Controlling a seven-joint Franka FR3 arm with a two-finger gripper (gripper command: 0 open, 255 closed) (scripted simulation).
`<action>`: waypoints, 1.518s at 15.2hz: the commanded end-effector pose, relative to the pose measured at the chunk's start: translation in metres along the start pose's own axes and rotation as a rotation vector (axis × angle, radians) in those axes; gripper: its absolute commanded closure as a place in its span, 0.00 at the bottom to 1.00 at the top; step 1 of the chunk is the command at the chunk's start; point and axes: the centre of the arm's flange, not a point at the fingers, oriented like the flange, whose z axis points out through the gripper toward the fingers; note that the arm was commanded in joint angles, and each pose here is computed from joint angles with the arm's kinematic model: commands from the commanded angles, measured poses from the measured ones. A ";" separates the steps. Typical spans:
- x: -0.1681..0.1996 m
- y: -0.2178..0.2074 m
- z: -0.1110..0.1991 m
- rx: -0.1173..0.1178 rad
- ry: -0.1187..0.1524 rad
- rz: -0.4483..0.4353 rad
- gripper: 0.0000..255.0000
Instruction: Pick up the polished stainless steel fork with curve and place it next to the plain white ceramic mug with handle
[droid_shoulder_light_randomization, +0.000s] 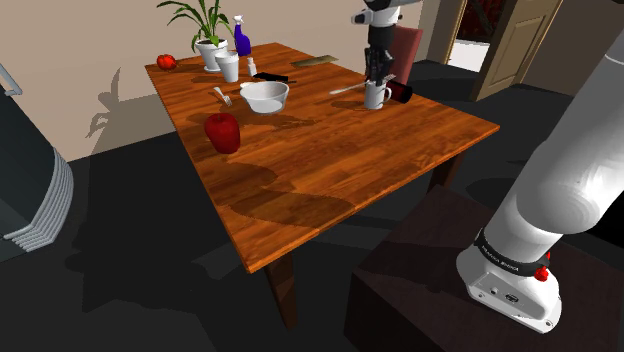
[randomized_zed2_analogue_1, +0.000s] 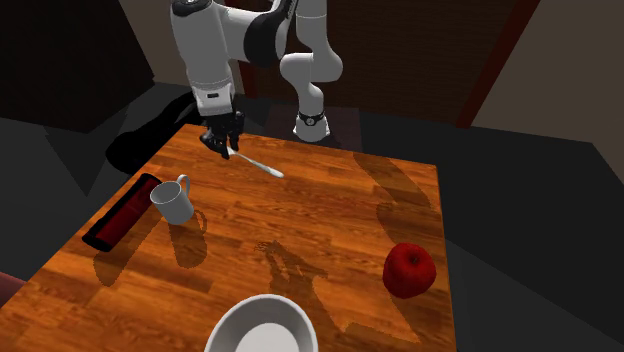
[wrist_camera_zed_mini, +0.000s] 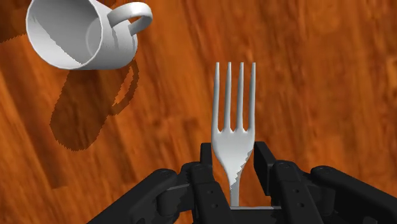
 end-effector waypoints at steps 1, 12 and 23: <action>-0.001 0.000 0.012 0.000 0.000 -0.001 1.00; 0.001 -0.001 0.070 0.000 0.000 -0.001 1.00; 0.004 -0.002 0.128 0.000 0.000 -0.001 1.00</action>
